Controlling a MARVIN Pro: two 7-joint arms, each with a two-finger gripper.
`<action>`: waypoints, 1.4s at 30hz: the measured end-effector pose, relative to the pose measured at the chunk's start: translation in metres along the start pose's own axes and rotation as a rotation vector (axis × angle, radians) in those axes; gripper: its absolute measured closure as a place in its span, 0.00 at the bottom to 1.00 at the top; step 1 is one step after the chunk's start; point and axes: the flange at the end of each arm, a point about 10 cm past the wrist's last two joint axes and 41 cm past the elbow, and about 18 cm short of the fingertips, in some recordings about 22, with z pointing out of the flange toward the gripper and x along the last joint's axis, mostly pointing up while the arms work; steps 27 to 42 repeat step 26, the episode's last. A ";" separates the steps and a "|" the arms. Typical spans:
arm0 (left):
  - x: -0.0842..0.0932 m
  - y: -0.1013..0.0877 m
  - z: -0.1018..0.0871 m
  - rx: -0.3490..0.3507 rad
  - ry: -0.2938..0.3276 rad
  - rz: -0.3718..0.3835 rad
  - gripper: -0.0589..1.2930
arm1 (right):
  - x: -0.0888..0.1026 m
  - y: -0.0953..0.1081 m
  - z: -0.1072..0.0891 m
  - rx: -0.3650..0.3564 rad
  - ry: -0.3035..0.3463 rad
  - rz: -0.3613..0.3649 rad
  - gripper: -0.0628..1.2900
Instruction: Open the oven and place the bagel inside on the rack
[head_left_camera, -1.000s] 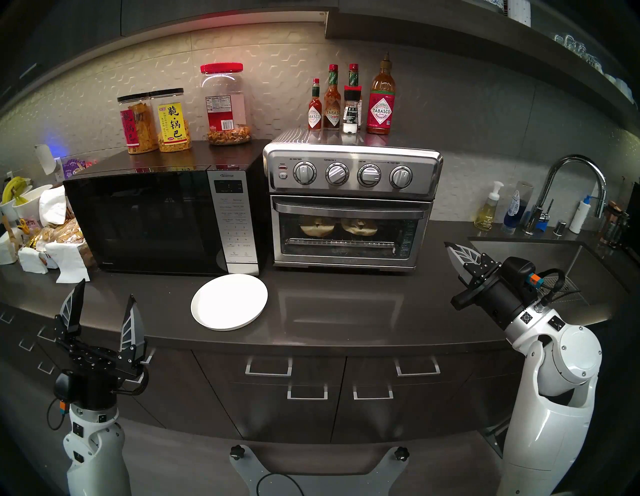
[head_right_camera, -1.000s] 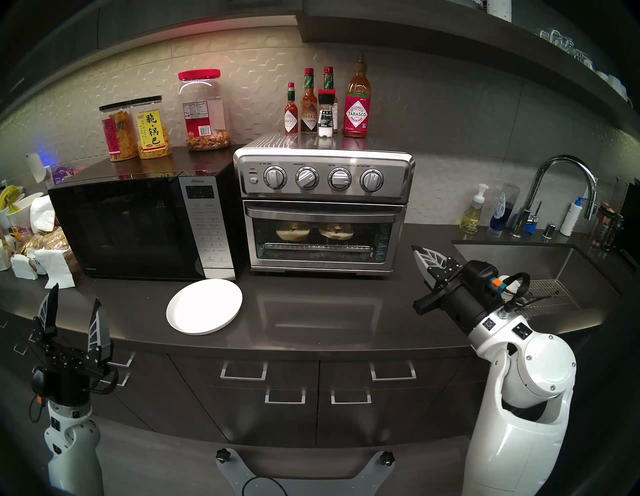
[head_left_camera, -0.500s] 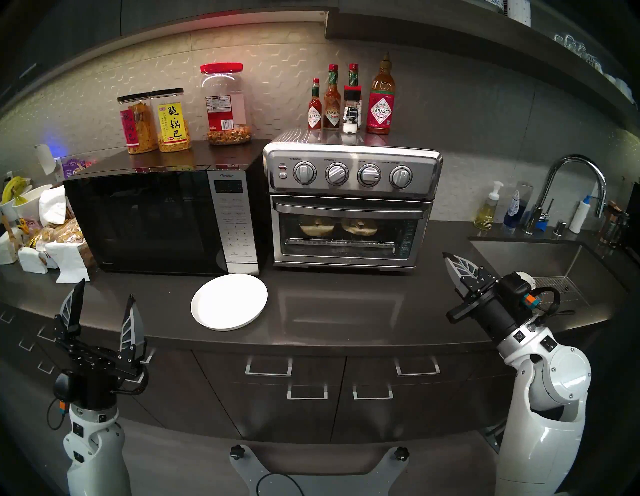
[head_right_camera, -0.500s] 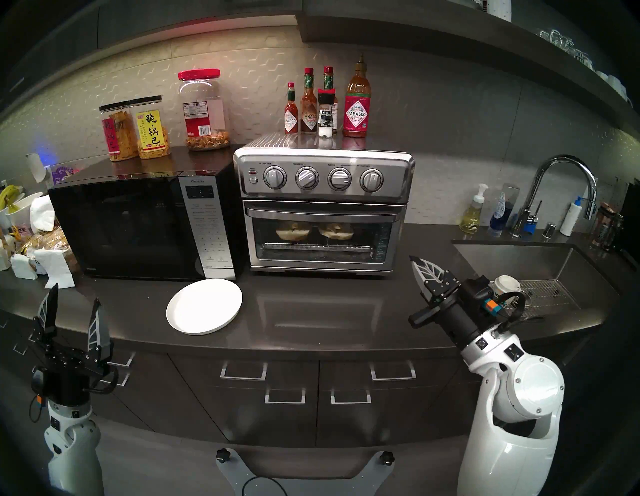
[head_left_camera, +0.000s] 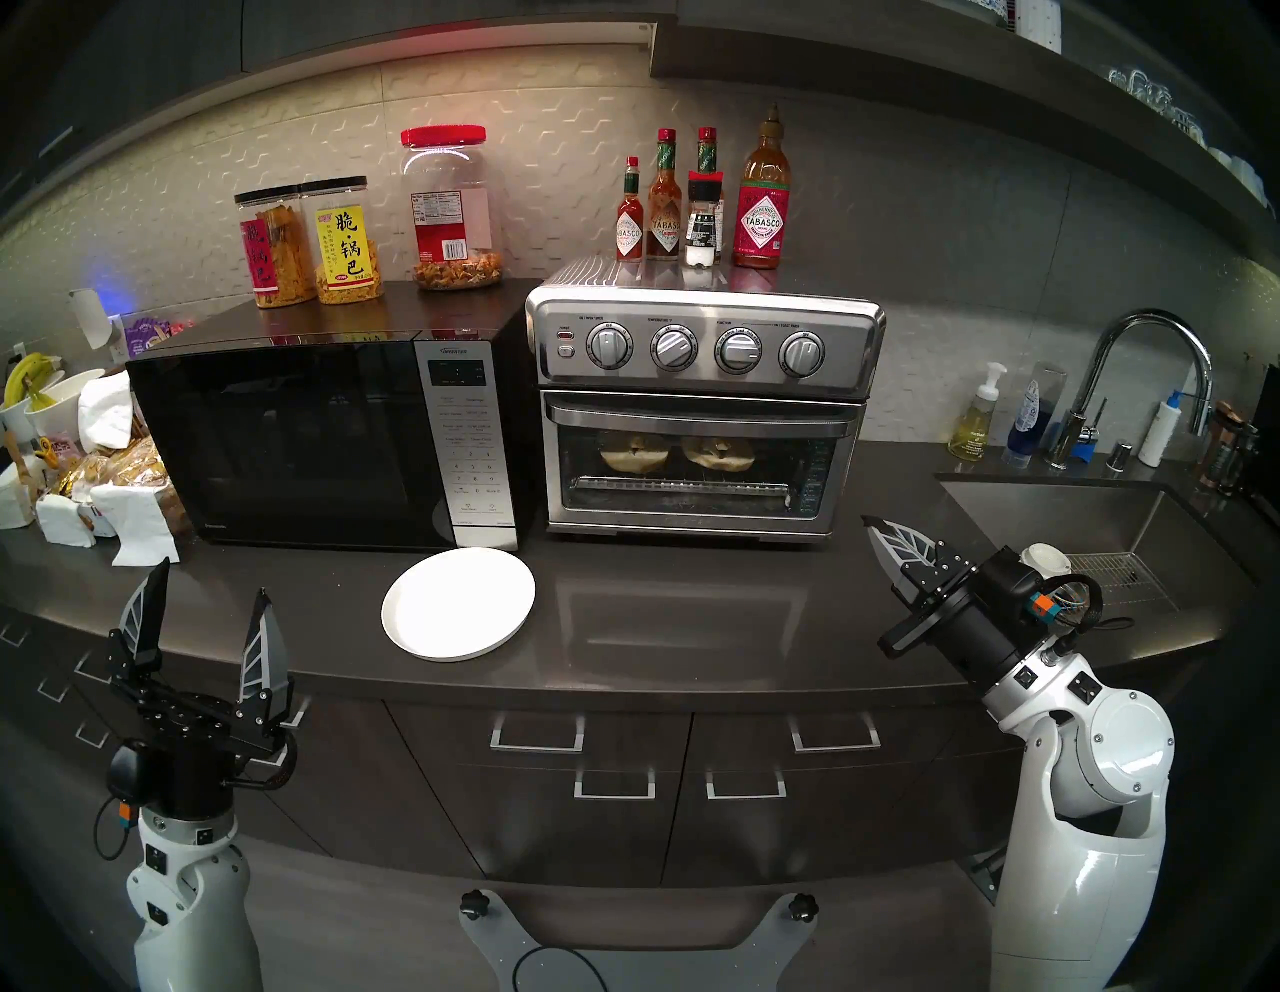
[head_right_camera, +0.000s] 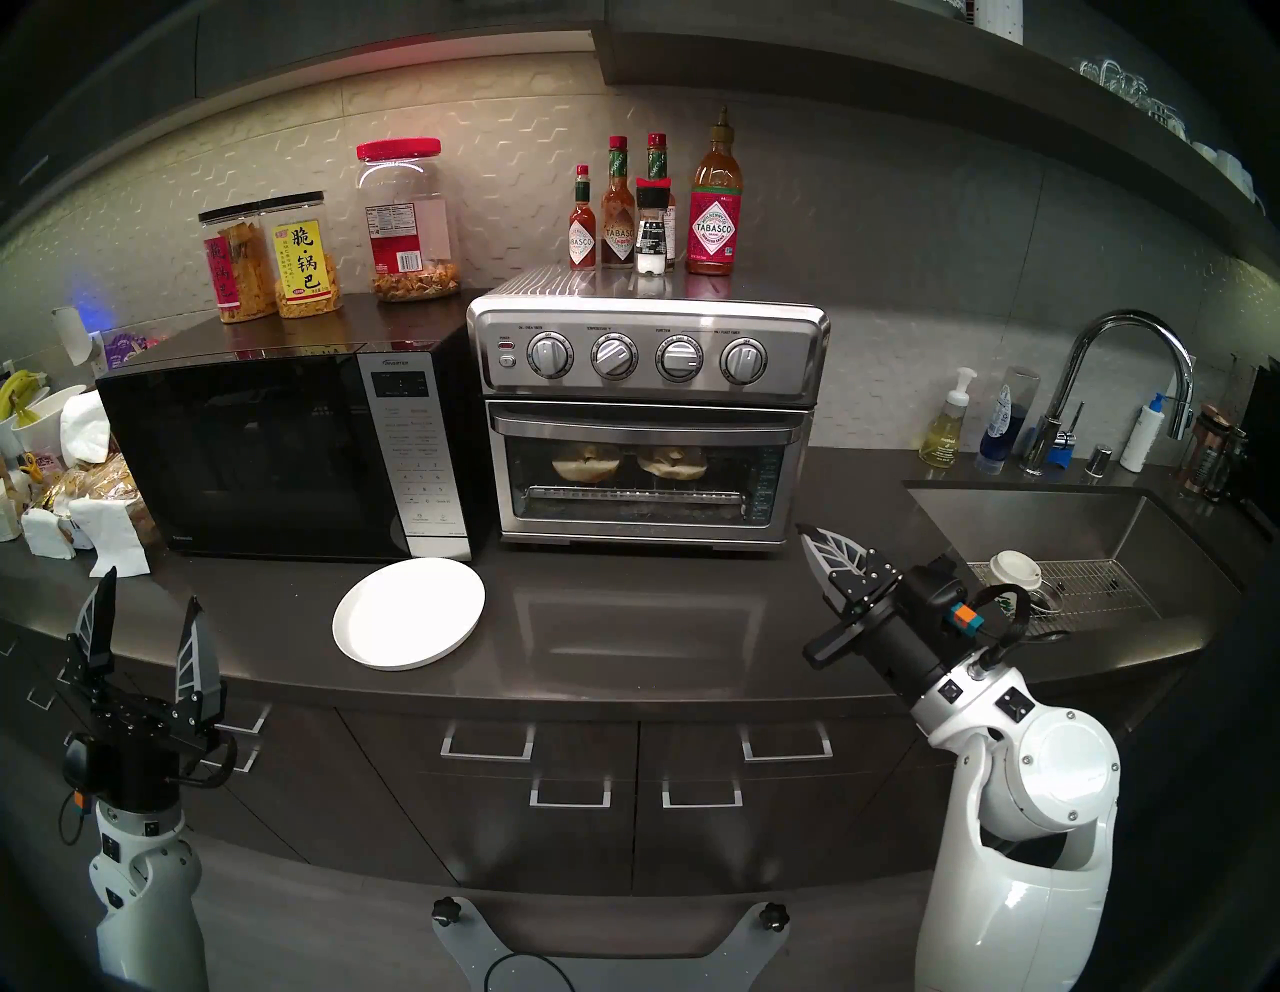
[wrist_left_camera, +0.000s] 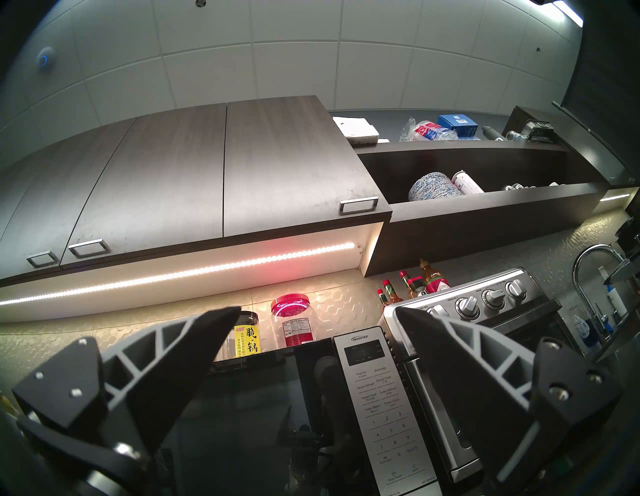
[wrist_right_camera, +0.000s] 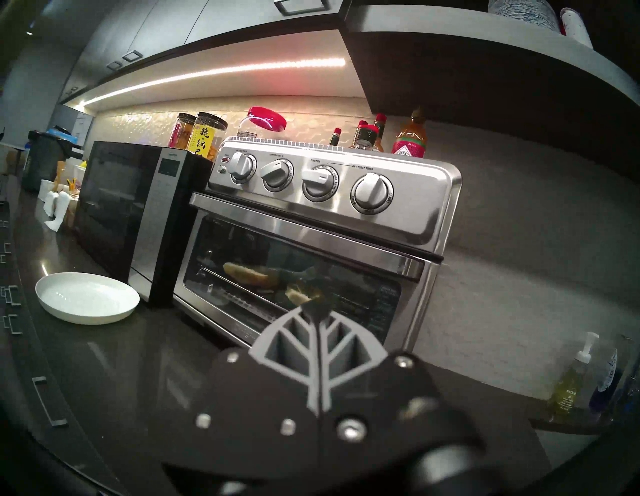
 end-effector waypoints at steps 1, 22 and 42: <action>0.000 0.000 0.000 0.000 0.000 0.000 0.02 | 0.001 0.000 0.000 0.002 0.001 0.001 0.97; 0.000 0.000 0.000 0.000 0.000 0.000 0.02 | 0.004 0.001 -0.007 0.009 -0.004 0.019 0.04; 0.000 0.000 0.000 0.000 0.000 0.000 0.02 | 0.004 0.000 -0.007 0.010 -0.003 0.020 0.04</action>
